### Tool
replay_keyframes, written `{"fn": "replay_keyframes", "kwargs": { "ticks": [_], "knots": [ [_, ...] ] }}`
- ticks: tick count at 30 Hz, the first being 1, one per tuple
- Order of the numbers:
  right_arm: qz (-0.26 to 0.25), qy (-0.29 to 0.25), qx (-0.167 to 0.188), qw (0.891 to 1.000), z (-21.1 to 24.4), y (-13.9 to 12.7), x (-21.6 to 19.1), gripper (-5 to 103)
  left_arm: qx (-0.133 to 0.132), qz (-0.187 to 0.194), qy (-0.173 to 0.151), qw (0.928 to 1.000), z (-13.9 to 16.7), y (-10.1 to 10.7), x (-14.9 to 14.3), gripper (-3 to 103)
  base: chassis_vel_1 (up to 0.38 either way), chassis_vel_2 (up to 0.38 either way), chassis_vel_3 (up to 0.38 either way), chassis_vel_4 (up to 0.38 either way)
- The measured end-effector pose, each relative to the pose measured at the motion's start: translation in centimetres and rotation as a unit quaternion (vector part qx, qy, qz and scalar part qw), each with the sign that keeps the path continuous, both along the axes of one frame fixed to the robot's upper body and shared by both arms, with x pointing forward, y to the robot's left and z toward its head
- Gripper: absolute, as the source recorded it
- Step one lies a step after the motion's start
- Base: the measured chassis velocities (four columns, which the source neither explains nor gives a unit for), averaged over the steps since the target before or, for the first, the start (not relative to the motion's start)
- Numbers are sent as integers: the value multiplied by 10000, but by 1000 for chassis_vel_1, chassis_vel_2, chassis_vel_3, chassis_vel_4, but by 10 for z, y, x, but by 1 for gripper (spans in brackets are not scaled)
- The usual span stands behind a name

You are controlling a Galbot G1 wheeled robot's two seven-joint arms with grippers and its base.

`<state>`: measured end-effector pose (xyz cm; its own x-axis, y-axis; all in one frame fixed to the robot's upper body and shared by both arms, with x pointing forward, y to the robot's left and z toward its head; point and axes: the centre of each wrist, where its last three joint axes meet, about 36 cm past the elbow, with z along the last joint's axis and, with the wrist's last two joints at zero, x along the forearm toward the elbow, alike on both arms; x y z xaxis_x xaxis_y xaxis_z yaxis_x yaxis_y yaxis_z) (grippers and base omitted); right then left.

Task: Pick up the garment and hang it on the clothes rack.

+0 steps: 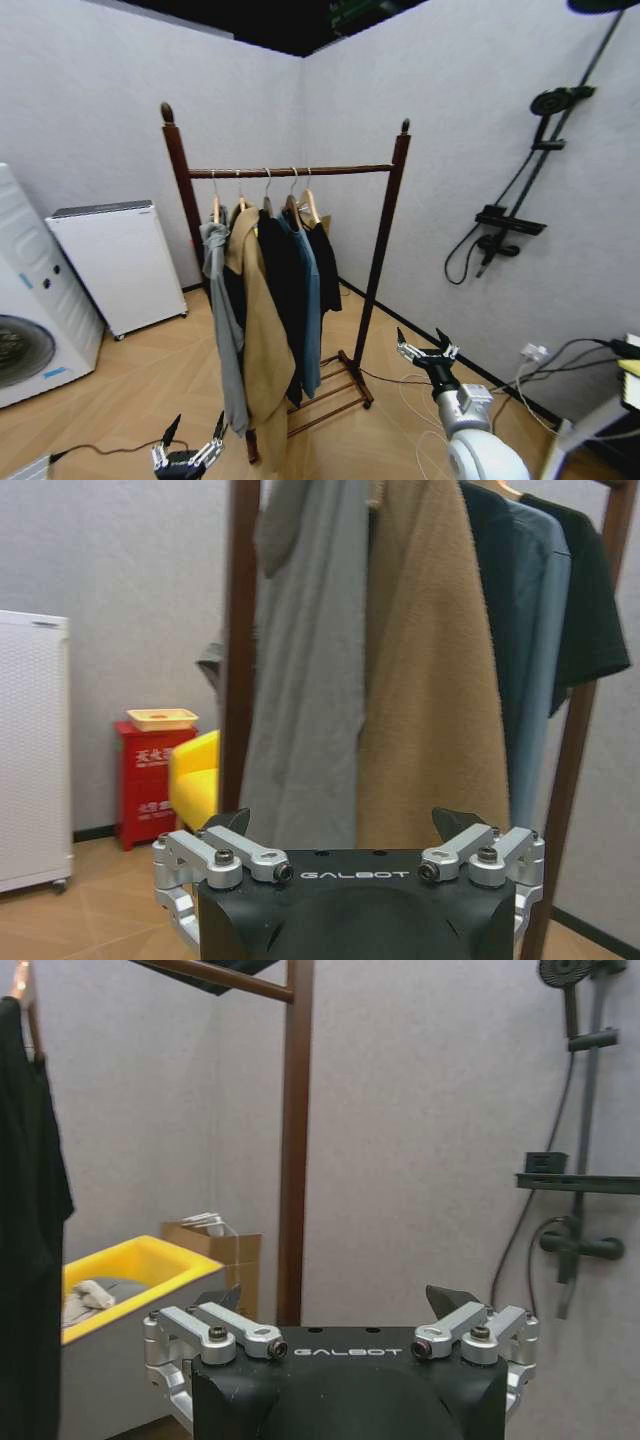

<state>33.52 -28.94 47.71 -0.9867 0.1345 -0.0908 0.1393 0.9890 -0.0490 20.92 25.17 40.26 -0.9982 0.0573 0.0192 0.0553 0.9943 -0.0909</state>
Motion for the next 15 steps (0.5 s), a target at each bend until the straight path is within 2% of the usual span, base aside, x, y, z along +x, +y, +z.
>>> {"fn": "replay_keyframes", "kwargs": {
  "ticks": [15],
  "knots": [
    [28,-41,-17,10000,-1,0,-2,100,0,0,0,10000,0,0,0,100,-120,-121,-126,-122]
  ]
}}
